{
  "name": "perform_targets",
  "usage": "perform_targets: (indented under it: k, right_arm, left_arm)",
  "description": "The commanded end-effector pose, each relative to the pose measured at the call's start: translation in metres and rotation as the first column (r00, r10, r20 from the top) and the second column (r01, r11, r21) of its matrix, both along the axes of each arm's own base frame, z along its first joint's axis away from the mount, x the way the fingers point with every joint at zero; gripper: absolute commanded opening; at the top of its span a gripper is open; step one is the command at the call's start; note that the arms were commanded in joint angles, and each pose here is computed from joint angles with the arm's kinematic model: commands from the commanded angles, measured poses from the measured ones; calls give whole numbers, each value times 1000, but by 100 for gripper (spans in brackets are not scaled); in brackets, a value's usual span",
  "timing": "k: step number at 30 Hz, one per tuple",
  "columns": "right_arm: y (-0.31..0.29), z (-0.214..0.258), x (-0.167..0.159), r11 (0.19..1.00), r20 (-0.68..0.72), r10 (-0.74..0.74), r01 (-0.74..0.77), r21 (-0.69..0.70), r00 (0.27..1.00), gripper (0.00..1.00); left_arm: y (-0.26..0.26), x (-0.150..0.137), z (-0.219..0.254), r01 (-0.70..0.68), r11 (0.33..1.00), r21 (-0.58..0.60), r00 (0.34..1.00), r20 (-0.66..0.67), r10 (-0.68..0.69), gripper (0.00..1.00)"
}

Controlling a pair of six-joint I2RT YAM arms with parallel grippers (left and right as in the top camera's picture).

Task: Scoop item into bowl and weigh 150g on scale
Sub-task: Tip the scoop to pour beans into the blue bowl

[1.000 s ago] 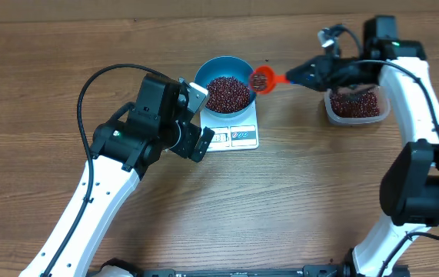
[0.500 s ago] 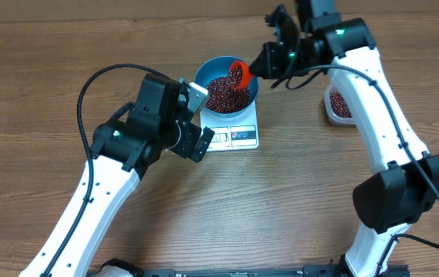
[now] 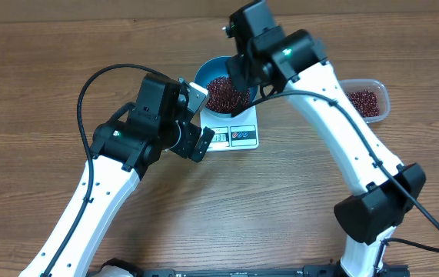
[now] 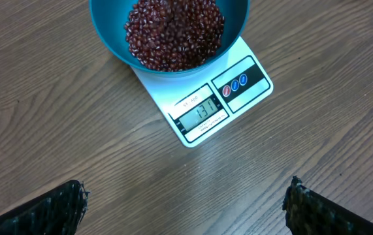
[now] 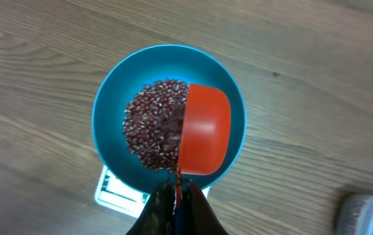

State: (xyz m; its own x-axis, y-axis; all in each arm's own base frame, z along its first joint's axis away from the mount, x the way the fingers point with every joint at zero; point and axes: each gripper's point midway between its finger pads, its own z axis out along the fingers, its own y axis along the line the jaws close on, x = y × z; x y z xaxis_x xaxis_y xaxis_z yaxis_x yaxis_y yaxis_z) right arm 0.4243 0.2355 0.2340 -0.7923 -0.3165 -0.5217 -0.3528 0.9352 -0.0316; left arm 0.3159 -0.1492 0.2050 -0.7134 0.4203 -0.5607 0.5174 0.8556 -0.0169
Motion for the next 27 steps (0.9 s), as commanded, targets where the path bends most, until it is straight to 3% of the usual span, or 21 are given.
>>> perform_targets:
  k: [1, 27]
  right_arm:
    - [-10, 13, 10, 996, 85, -40, 46, -75, 996, 4]
    - [-1, 12, 7, 999, 68, 5, -2, -47, 998, 4]
  left_arm:
    - [-5, -1, -1, 30, 1000, -1, 1000, -2, -30, 100]
    - [-5, -1, -1, 30, 1000, -1, 1000, -2, -30, 100]
